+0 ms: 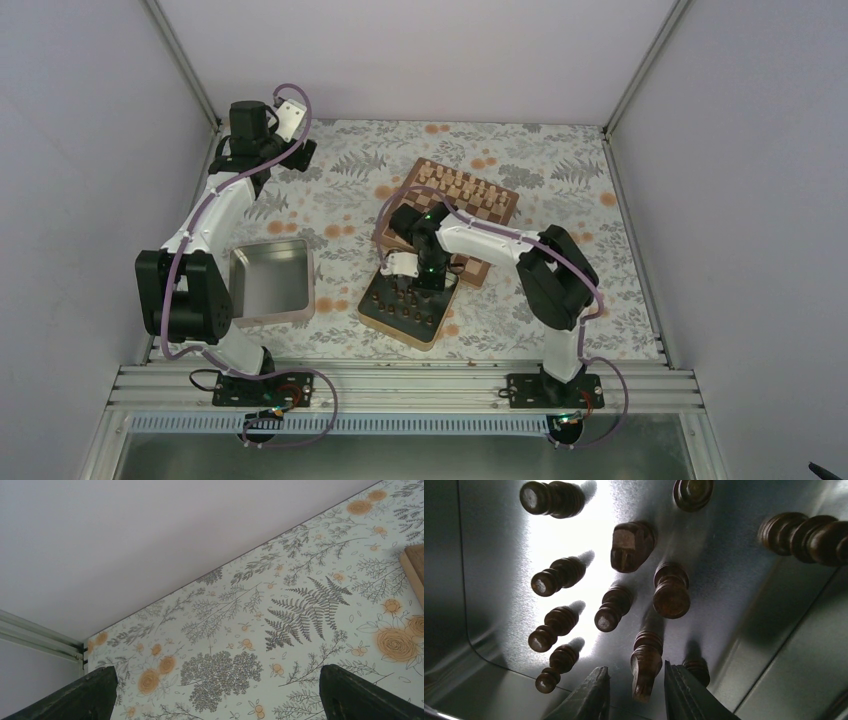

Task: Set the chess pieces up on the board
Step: Pick up the chess piece from the storage box, then place the chess piece on the chessboard.

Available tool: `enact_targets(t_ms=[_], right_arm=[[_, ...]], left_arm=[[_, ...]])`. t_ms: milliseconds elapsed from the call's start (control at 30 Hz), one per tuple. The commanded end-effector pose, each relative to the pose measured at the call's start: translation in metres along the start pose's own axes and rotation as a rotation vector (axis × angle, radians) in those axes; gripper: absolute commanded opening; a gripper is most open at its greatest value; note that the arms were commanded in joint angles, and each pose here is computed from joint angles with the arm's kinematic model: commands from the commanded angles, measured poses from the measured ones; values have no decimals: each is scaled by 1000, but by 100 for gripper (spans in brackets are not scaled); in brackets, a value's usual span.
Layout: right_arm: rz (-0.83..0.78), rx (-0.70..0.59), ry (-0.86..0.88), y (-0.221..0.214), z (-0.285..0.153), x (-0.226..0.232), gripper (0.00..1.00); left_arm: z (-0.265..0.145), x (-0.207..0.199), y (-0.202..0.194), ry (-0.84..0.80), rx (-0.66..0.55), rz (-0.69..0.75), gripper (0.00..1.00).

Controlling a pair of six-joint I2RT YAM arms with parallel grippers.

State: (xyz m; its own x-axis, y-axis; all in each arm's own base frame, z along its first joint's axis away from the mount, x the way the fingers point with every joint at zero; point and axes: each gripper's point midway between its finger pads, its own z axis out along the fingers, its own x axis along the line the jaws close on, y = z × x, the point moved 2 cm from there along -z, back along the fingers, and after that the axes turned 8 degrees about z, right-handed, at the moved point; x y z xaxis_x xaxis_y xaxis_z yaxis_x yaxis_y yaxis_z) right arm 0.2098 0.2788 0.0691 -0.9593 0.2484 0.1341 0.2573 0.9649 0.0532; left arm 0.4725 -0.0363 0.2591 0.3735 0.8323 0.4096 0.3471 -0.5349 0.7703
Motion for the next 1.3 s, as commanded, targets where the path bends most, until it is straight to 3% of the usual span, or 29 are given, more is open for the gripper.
enact_targets(t_ms=[0,433,633,933,1267], right_arm=[[15,25,18,-3,12,3,30],[19,5,5,-3,5,4,13],[22,-50,-35,-1,-30,3,12],[122,-146,-134,-20,-94,-37,12],[262,-111,-198,-67,-88,-91,11]], left_arm=[[-10,2,9,0,-33,5,100],[-9,2,11,-6,-37,2,100],[-12,3,14,-3,-43,1,100],[-17,5,17,3,-51,4,100],[-15,7,17,12,-48,1,100]])
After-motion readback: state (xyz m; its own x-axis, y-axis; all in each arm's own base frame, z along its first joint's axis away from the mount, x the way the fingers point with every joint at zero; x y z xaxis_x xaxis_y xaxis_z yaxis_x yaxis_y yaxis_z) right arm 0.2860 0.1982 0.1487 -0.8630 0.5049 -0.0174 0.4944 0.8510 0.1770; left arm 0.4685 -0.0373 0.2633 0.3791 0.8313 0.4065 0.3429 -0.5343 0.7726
